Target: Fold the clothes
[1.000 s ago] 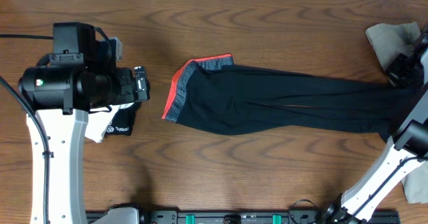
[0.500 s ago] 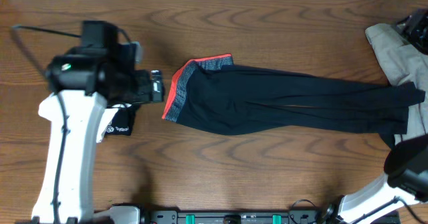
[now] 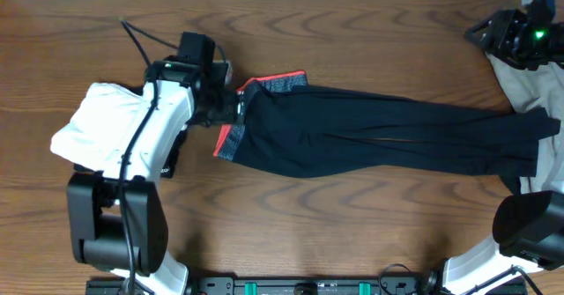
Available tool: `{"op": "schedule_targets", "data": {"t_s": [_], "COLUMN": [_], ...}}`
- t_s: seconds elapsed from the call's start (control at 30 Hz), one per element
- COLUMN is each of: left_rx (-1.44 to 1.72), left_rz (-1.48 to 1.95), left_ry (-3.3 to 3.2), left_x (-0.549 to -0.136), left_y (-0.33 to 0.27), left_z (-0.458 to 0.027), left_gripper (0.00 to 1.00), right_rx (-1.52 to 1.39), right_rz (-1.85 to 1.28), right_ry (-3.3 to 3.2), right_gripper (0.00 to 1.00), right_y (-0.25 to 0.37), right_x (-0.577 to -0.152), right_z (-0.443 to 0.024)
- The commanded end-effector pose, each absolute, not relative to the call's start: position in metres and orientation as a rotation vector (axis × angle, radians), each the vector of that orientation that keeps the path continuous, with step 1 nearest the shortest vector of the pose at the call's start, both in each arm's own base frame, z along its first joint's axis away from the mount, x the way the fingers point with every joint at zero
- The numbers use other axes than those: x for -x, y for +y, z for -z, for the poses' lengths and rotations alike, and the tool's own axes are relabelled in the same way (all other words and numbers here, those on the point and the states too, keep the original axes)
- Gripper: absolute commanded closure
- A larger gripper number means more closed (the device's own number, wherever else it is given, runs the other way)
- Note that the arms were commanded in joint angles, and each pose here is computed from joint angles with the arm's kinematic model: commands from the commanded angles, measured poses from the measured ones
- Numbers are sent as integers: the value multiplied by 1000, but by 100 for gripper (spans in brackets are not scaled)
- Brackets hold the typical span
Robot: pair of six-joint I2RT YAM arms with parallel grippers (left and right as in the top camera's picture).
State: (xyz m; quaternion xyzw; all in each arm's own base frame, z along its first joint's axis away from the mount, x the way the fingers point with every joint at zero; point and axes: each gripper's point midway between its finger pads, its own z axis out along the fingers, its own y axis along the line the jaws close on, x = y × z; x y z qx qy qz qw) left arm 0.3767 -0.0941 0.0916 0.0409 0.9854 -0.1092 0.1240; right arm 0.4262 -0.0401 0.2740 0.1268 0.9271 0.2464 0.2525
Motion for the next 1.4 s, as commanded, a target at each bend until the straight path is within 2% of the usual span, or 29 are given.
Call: {"op": "schedule_targets", "data": {"t_s": [0.0,0.23,0.3,0.37,0.43,0.5,0.53,0.83,1.0,1.17,1.27,1.37], "left_rx": [-160,-215,-232,-239,-240,-268,-261,-4,80,86,85,84], "left_rz": [327,368,394,393,392,385,380,215,20,-2,-4,-9], "left_ry": [2815,2755,2761,2777,2784,2769,2757,2469,2449,2461,2476,2498], "left_x": [-393,-420,-420,-419,-418,-420,-422,-460,-462,-460,-457,-453], "left_y": [-102,-125,-132,-135,-135,-133,-131,-74,-43,-40,-40,-39], "left_z": [-89,-65,-56,-49,-46,-52,-59,-165,-169,-167,-164,-161], "left_gripper": [11,12,16,28,53,90,94,94,94,94,88,72], "right_rx": [-288,-284,-286,-286,-286,-288,-292,-317,-334,-404,-578,-634], "right_rz": [-612,-510,-503,-503,-502,-494,-479,-456,-471,-365,-197,-148], "right_ry": [2555,2605,2606,2607,2607,2608,2611,2658,2741,2850,2889,2907], "right_gripper": [48,45,45,44,44,44,44,43,43,42,43,43], "right_y": [-30,-29,-29,-29,-30,-31,-32,-35,-29,-35,-55,-60], "right_x": [-424,-422,-421,-421,-421,-421,-421,-416,-407,-393,-380,-371], "right_z": [-272,-263,-263,-263,-263,-263,-262,-246,-211,-155,-119,-90]}}
